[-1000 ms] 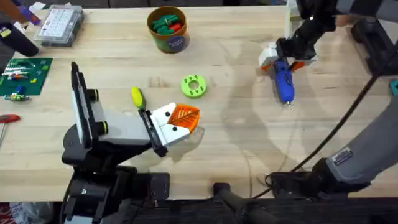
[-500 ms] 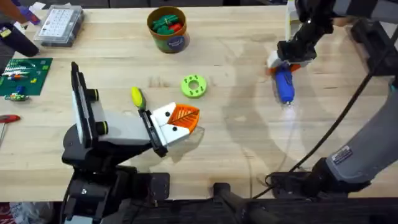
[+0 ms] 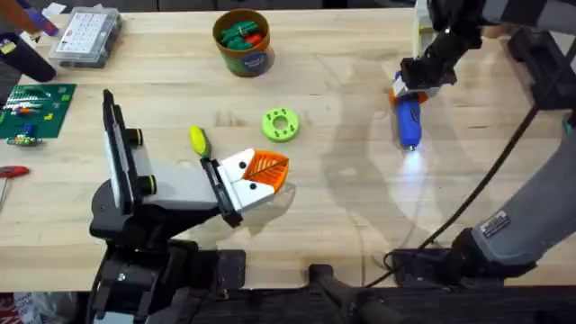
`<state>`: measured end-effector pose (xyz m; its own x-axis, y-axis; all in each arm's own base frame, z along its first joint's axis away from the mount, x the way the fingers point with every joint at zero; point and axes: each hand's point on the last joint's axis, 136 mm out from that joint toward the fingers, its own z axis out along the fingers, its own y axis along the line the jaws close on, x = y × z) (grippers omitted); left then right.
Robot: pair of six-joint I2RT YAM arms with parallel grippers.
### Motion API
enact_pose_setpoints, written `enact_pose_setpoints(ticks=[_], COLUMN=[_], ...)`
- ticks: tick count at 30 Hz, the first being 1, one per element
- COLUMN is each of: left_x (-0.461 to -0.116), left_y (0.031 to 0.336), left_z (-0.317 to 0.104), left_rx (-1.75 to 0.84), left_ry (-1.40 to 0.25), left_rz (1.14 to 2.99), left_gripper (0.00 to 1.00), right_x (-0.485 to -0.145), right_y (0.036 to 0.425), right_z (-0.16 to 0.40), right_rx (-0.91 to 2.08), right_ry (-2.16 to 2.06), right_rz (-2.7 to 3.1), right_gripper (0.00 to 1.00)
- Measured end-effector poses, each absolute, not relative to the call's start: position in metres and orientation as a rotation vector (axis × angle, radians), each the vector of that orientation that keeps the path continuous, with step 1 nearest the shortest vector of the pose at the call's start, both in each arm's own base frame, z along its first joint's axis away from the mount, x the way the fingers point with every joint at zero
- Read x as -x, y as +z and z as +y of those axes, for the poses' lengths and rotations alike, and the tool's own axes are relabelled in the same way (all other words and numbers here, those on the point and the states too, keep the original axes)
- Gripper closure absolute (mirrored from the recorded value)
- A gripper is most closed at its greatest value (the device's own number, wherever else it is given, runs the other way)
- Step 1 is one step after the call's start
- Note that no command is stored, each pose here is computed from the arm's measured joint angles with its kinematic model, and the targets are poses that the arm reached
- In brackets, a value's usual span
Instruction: Pick up the gripper from the table and insert it into the empty holder that is missing its gripper. Then pick up a screw, insert it into the mounting hole, and use the screwdriver to tighten it. Finally, clean up the table by picking up the vegetable and placing it into the bucket.
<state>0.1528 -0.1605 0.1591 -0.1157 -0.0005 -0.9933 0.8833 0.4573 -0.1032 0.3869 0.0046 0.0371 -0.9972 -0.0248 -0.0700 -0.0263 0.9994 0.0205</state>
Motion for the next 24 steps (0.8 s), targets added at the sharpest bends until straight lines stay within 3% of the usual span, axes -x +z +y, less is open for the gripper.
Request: enact_pose_setpoints(ticks=[6,17,24], left_x=[-0.153,-0.153,-0.153], left_y=[0.159,0.159,0.159], left_z=[-0.161,-0.161,-0.161], left_rx=[-0.813,-0.813,-0.813], left_ry=[-0.915,-0.915,-0.915], left_rz=[1.498,1.498,1.498], left_gripper=[0.996,0.996,0.996], right_x=[-0.399,-0.466,-0.473], right_y=[0.076,0.251,0.346], right_z=[0.010,0.046,0.101], right_rx=[0.057,0.148,0.288], right_ry=[0.044,0.075,0.265], right_rz=[2.965,2.486,2.240], right_gripper=[0.978,0.978,0.978])
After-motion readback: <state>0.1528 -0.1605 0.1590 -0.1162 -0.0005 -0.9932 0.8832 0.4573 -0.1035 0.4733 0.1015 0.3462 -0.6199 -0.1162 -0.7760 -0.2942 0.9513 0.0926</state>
